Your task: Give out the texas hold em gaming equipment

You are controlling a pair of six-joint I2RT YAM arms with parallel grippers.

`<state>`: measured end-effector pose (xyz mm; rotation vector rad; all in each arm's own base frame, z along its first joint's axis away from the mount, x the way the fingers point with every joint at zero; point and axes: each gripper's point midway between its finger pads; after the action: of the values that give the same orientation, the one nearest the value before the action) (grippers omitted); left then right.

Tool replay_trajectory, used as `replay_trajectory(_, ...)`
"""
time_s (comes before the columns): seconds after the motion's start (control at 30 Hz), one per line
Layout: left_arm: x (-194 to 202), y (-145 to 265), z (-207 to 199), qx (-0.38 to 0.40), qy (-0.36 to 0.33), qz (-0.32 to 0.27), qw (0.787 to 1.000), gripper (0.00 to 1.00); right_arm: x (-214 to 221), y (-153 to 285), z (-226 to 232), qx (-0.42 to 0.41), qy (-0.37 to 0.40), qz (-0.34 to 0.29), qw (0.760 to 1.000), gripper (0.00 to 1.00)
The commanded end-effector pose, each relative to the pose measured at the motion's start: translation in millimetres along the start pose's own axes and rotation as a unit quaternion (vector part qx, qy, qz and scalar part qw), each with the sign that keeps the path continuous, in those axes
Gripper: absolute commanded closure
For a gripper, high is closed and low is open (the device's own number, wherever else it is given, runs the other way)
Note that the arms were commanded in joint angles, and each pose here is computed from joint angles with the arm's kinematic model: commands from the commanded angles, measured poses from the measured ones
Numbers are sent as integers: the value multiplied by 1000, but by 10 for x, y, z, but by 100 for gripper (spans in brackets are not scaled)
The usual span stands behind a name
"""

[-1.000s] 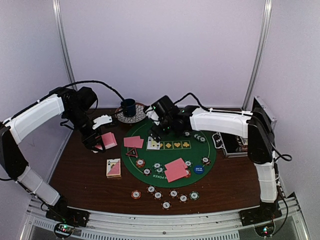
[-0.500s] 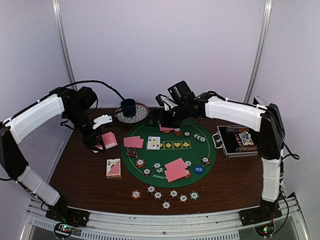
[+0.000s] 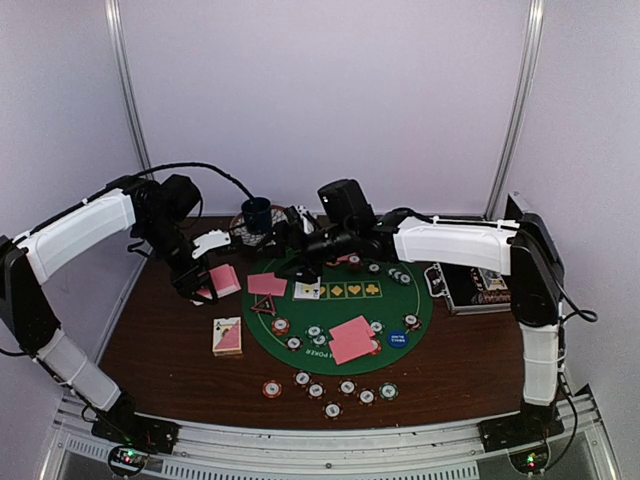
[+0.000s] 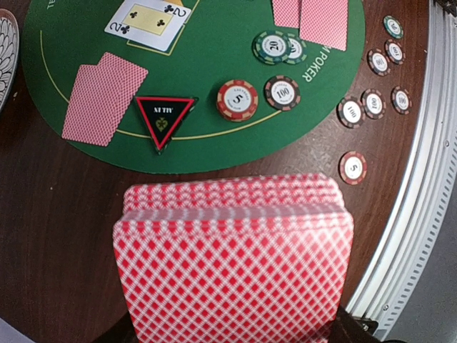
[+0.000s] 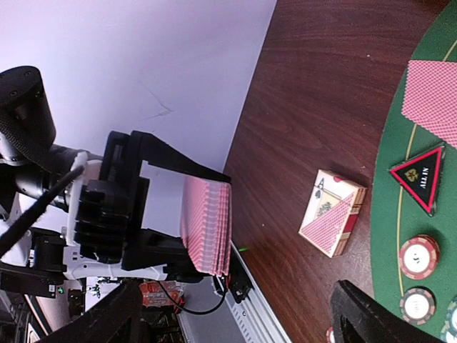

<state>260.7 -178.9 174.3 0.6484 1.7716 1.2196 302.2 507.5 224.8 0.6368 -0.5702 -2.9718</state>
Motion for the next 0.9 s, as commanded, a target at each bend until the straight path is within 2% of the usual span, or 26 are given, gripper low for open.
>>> replay_trajectory(0.0,-161,-11,-2,1,-7,-24,1000,100,-4,-173,206,-52,-20,7,998,6)
replay_trajectory(0.37,-255,15,-2,3,-11,-33,999,100,133,-440,283,-79,-29,37,996,10)
replay_trajectory(0.87,-337,89,-49,12,-11,-47,999,100,45,-734,268,-105,-53,24,993,14)
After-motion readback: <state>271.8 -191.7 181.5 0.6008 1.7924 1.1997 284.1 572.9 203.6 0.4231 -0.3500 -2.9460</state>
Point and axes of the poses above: each gripper's point midway between its finger pads, its own y axis back along the fingers, its own z axis along the line the jaws close on, x = y × z, and after that the axes turned 6 degrees about y, right-handed
